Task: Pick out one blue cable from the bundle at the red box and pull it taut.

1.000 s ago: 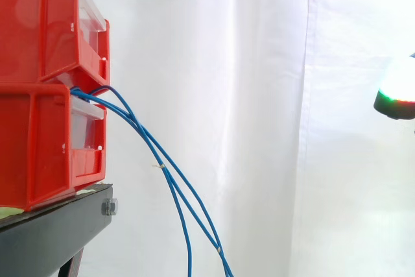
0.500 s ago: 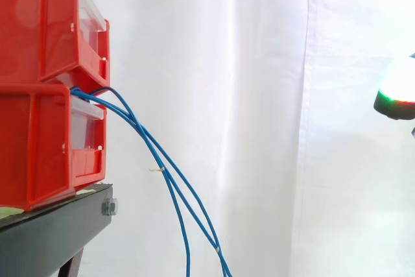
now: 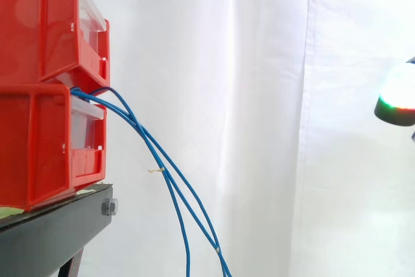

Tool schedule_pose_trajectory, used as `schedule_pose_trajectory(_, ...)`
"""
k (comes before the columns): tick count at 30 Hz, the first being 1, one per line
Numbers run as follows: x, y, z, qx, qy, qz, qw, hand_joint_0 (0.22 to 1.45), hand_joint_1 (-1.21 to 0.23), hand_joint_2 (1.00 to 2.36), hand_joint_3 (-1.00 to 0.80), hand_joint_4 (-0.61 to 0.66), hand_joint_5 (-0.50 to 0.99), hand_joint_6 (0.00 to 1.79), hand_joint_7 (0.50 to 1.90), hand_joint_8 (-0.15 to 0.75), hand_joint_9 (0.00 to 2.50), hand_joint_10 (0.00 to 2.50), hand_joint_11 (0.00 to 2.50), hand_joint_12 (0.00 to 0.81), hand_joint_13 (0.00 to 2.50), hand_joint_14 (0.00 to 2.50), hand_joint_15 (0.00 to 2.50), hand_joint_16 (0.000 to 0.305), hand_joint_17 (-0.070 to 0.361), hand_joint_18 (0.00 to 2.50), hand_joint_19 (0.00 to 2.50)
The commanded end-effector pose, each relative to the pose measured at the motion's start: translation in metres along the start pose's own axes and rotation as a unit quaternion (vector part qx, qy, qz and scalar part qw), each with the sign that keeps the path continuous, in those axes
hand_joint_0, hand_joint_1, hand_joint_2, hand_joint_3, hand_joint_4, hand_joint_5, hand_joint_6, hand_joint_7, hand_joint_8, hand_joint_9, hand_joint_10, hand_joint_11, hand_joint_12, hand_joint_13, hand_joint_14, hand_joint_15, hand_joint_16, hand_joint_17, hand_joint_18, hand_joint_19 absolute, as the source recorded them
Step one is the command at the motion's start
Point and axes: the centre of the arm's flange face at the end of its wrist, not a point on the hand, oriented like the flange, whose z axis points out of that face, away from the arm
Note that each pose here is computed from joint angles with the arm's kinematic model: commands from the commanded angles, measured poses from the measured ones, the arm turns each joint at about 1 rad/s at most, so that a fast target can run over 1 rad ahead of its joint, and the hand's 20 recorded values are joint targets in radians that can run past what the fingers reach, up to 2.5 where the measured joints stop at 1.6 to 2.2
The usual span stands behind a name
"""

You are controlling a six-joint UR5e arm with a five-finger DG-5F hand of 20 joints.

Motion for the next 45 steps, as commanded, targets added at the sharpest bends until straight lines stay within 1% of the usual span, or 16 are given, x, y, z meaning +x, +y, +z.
schedule_pose_trajectory(1, 0.000, 0.004, 0.004, -0.018, -0.016, -0.035, 0.9991, 0.59, -0.58, 1.00, -0.44, 0.28, -0.17, 0.50, 0.73, 0.301, 0.77, 0.01, 0.26, 0.398, 0.50, 0.01, 0.18, 0.060, 0.134, 0.37, 0.50)
schedule_pose_trajectory(5, 0.002, 0.011, 0.013, -0.052, -0.038, -0.054, 0.9965, 0.59, -0.58, 1.01, -0.44, 0.28, -0.17, 0.50, 0.73, 0.300, 0.77, 0.01, 0.26, 0.400, 0.50, 0.01, 0.18, 0.060, 0.134, 0.37, 0.50)
schedule_pose_trajectory(6, 0.007, 0.009, 0.024, -0.070, -0.052, -0.067, 0.9939, 0.59, -0.58, 1.00, -0.44, 0.28, -0.17, 0.50, 0.73, 0.302, 0.78, 0.01, 0.26, 0.400, 0.50, 0.01, 0.19, 0.060, 0.135, 0.37, 0.50)
schedule_pose_trajectory(7, 0.011, 0.003, 0.032, -0.074, -0.054, -0.073, 0.9931, 0.59, -0.58, 1.00, -0.44, 0.28, -0.17, 0.50, 0.73, 0.302, 0.78, 0.01, 0.27, 0.400, 0.50, 0.01, 0.19, 0.060, 0.135, 0.38, 0.51)
schedule_pose_trajectory(14, 0.024, -0.010, 0.050, -0.084, -0.055, -0.077, 0.9919, 0.59, -0.58, 1.00, -0.44, 0.28, -0.17, 0.50, 0.73, 0.304, 0.78, 0.01, 0.26, 0.402, 0.51, 0.01, 0.19, 0.060, 0.134, 0.38, 0.51)
schedule_pose_trajectory(16, 0.029, -0.014, 0.056, -0.090, -0.059, -0.082, 0.9909, 0.59, -0.57, 1.00, -0.44, 0.28, -0.17, 0.50, 0.73, 0.303, 0.78, 0.01, 0.28, 0.402, 0.51, 0.01, 0.19, 0.060, 0.134, 0.39, 0.51)
schedule_pose_trajectory(17, 0.034, -0.021, 0.066, -0.092, -0.070, -0.092, 0.9890, 0.59, -0.57, 1.00, -0.44, 0.28, -0.17, 0.50, 0.73, 0.302, 0.78, 0.01, 0.26, 0.402, 0.51, 0.01, 0.20, 0.060, 0.134, 0.39, 0.51)
schedule_pose_trajectory(20, 0.040, -0.033, 0.078, -0.095, -0.076, -0.101, 0.9874, 0.59, -0.58, 1.00, -0.44, 0.28, -0.17, 0.50, 0.73, 0.303, 0.78, 0.01, 0.27, 0.403, 0.52, 0.01, 0.20, 0.060, 0.134, 0.39, 0.51)
schedule_pose_trajectory(26, 0.052, -0.036, 0.105, -0.124, -0.084, -0.090, 0.9846, 0.59, -0.57, 1.01, -0.44, 0.28, -0.17, 0.50, 0.73, 0.302, 0.78, 0.01, 0.27, 0.403, 0.52, 0.01, 0.20, 0.060, 0.134, 0.40, 0.52)
schedule_pose_trajectory(29, 0.057, -0.043, 0.113, -0.130, -0.087, -0.099, 0.9828, 0.59, -0.57, 1.00, -0.44, 0.29, -0.17, 0.50, 0.73, 0.302, 0.78, 0.01, 0.27, 0.401, 0.53, 0.01, 0.21, 0.060, 0.134, 0.40, 0.52)
schedule_pose_trajectory(30, 0.062, -0.052, 0.121, -0.133, -0.088, -0.100, 0.9821, 0.59, -0.58, 1.01, -0.44, 0.29, -0.17, 0.50, 0.73, 0.302, 0.78, 0.01, 0.27, 0.402, 0.53, 0.01, 0.20, 0.060, 0.134, 0.40, 0.52)
schedule_pose_trajectory(31, 0.063, -0.060, 0.129, -0.138, -0.091, -0.094, 0.9817, 0.59, -0.58, 1.00, -0.44, 0.29, -0.17, 0.50, 0.73, 0.302, 0.78, 0.01, 0.27, 0.403, 0.53, 0.01, 0.20, 0.060, 0.134, 0.40, 0.52)
schedule_pose_trajectory(33, 0.064, -0.062, 0.133, -0.143, -0.093, -0.089, 0.9813, 0.59, -0.58, 1.00, -0.44, 0.29, -0.17, 0.50, 0.73, 0.302, 0.78, 0.01, 0.27, 0.402, 0.53, 0.01, 0.20, 0.060, 0.134, 0.40, 0.52)
schedule_pose_trajectory(34, 0.067, -0.061, 0.141, -0.158, -0.097, -0.072, 0.9800, 0.59, -0.57, 1.00, -0.44, 0.29, -0.17, 0.50, 0.73, 0.303, 0.78, 0.01, 0.28, 0.403, 0.53, 0.01, 0.20, 0.060, 0.135, 0.40, 0.52)
schedule_pose_trajectory(39, 0.074, -0.057, 0.146, -0.171, -0.097, -0.076, 0.9776, 0.59, -0.58, 1.01, -0.44, 0.29, -0.17, 0.50, 0.73, 0.304, 0.78, 0.01, 0.28, 0.404, 0.53, 0.01, 0.21, 0.060, 0.134, 0.41, 0.53)
schedule_pose_trajectory(45, 0.074, -0.060, 0.148, -0.168, -0.101, -0.096, 0.9758, 0.59, -0.58, 1.00, -0.44, 0.29, -0.16, 0.50, 0.73, 0.304, 0.77, 0.01, 0.28, 0.403, 0.54, 0.01, 0.21, 0.060, 0.134, 0.41, 0.53)
